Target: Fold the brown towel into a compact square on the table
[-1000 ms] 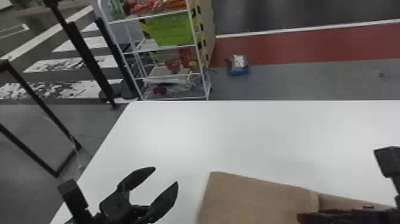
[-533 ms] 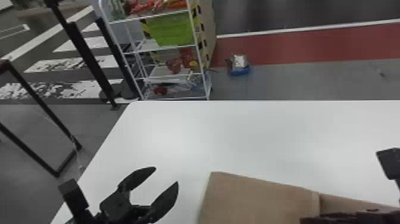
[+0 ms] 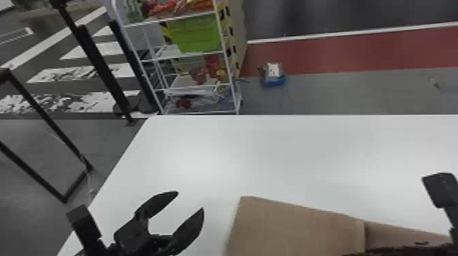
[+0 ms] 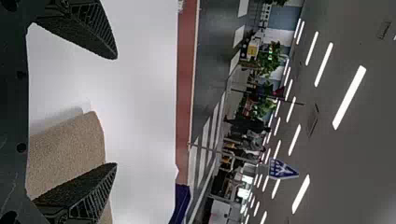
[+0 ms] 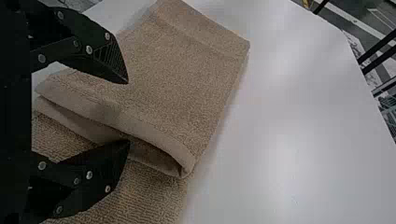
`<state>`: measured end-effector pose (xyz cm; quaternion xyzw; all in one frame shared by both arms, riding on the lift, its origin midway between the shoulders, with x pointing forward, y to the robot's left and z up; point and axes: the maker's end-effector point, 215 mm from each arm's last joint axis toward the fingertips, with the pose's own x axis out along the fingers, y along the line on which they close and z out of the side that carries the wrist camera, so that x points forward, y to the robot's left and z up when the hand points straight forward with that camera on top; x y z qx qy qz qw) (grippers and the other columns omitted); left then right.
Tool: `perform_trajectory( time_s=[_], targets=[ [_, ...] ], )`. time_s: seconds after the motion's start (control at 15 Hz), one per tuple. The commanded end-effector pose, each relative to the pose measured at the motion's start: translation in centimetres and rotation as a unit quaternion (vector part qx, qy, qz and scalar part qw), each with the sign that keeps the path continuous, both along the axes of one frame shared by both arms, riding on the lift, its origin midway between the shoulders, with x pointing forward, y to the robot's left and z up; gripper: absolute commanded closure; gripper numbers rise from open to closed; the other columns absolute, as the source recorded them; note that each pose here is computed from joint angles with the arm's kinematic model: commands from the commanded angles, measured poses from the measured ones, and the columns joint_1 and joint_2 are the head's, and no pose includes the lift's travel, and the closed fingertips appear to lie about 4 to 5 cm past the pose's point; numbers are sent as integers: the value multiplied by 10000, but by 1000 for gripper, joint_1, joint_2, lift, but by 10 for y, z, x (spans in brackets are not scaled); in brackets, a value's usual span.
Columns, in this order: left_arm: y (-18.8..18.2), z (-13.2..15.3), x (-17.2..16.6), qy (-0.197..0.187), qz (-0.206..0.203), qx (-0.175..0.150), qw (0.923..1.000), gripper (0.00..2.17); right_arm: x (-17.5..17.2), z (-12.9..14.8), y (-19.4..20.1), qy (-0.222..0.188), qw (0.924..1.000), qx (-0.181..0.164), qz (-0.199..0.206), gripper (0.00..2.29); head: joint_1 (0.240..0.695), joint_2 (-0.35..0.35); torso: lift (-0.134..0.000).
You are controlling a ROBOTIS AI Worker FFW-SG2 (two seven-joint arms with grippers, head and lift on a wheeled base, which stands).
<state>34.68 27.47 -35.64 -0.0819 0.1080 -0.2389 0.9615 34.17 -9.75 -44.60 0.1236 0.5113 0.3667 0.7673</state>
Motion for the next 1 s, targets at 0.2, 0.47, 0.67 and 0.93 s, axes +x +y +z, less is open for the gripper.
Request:
perform_trajectory(
  time_s=[0.2,0.47,0.67,0.93],
  targets=[
    [0,-2,0,14,12,-10,10000,63,-2,-1,4,21,10000,-11,40,1035,695,297,-124],
    [0,-1,0,10,5,-19,10000,66,0,2,4,38,9999,123,-5,1153,695,300,-124],
    [0,-1,0,13,5,-12,10000,66,-6,2,9,130,9996,259,74,1119,695,300,-124],
    [-1,-1,-1,8,-10,-23,10000,66,-4,15,4,57,9990,439,59,657,695,311,-124]
  ],
)
